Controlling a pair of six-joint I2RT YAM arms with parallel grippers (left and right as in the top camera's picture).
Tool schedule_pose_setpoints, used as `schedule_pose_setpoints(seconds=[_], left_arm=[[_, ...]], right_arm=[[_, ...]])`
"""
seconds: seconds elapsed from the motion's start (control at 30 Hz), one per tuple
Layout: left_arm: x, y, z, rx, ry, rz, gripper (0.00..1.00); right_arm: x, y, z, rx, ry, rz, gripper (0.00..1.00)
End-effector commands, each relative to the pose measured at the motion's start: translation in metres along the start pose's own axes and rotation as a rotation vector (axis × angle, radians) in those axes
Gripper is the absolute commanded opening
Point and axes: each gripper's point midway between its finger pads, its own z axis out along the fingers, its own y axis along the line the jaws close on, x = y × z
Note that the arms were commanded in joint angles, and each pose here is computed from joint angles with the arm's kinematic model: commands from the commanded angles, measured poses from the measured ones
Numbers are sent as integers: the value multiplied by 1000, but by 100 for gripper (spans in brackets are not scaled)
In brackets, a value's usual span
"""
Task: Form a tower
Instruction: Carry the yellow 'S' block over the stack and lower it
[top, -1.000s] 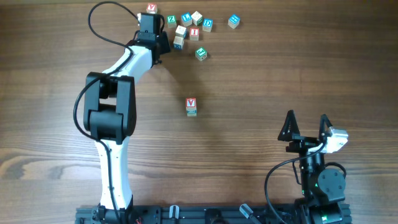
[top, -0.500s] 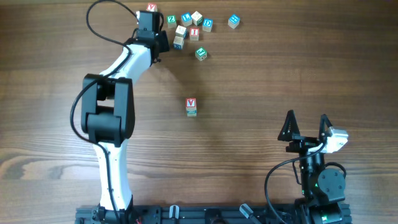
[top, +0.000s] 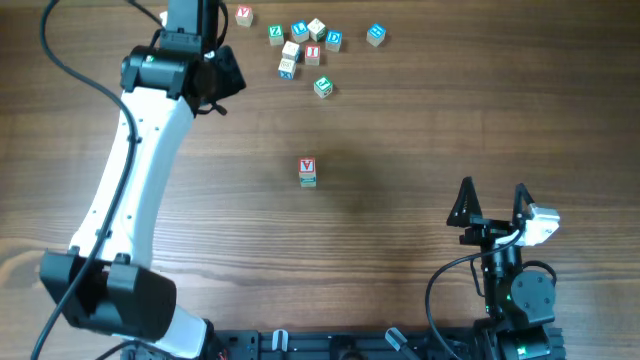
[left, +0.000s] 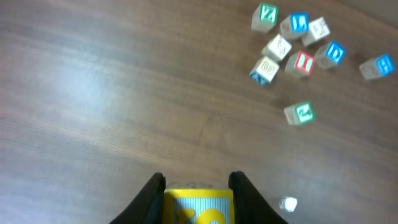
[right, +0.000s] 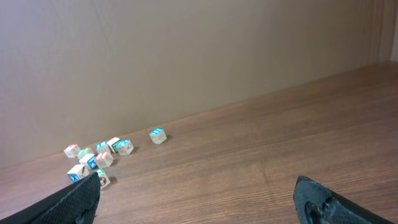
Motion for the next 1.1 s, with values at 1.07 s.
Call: schedule_pose_setpoints(seconds=[1.07], left_arm=[[169, 18, 140, -25, 164, 49, 31]], right_arm=[[-3, -3, 0, 15, -14, -15, 100]])
